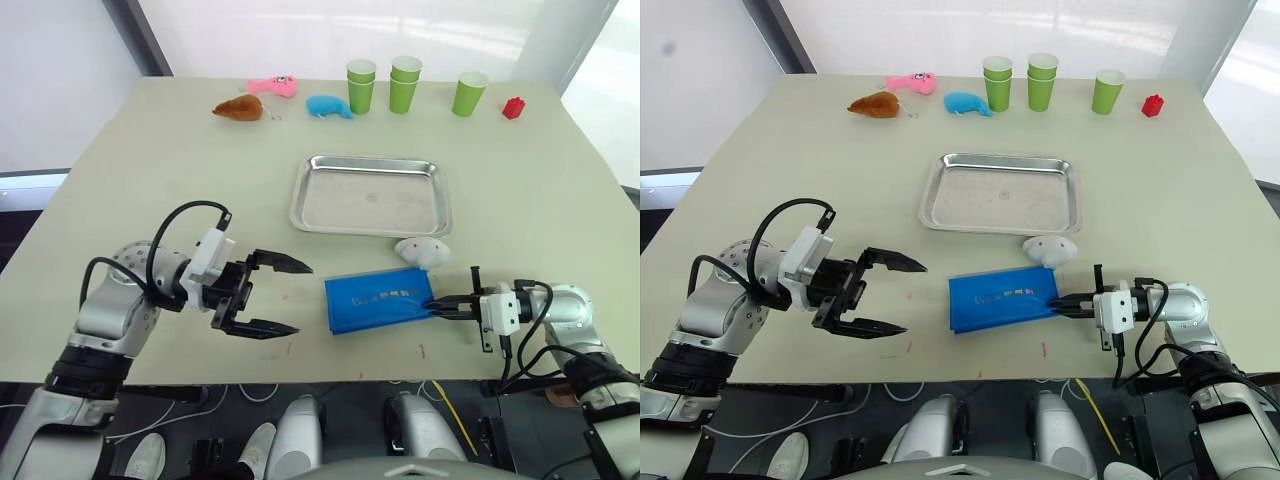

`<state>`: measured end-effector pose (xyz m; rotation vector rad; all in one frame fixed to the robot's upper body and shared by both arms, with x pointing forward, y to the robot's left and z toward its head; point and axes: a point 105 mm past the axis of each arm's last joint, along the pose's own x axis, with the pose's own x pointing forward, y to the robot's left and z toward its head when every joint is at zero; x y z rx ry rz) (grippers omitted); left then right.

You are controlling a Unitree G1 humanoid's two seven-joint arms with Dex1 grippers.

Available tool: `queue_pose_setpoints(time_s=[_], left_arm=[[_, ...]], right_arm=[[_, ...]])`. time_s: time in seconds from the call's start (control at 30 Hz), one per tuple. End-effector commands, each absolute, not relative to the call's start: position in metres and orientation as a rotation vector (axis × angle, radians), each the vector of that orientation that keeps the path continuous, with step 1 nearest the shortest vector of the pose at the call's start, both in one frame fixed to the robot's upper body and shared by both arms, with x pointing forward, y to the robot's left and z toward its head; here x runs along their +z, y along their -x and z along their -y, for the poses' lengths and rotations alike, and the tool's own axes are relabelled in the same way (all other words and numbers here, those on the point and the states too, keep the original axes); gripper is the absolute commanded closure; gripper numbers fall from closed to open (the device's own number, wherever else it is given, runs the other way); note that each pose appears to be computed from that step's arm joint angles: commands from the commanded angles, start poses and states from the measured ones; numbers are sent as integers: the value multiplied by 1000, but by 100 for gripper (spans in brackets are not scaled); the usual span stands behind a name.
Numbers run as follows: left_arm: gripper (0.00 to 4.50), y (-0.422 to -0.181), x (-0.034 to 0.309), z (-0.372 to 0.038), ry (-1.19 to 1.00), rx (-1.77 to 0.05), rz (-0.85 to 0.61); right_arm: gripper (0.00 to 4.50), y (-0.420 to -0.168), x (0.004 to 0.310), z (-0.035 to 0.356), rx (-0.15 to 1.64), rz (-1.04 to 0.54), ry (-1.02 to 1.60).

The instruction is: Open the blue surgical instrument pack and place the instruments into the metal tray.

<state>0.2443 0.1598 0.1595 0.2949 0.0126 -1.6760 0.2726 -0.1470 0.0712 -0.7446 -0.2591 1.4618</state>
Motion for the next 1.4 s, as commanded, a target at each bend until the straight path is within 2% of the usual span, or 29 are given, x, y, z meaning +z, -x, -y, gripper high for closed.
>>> queue_pose_setpoints(time_s=[0.03, 0.23, 0.47, 0.63, 0.8, 1.03, 1.2, 1.4], left_arm=[[0, -238, 168, -158, -328, -1739, 33], [0, -237, 168, -157, -326, -1740, 35], [0, -234, 168, -157, -303, -1743, 36], [0, -228, 167, -156, -292, -1755, 31], [0, -228, 169, -156, -289, -1751, 30], [0, -233, 169, -154, -305, -1742, 46], [0, -247, 171, -152, -303, -1685, 89], [0, -268, 171, -154, -239, -1575, 129]], right_arm=[[447, -273, 75, 147, 1462, 269, 735], [447, -267, 82, 145, 1497, 246, 632], [447, -238, 89, 138, 1661, 107, 486], [447, -225, 97, 133, 1690, 45, 367], [447, -234, 118, 132, 1606, -66, 90], [447, -258, 116, 140, 1531, -281, -46], [447, -283, 126, 139, 1476, -301, -111], [447, -291, 128, 140, 1480, -276, -65]])
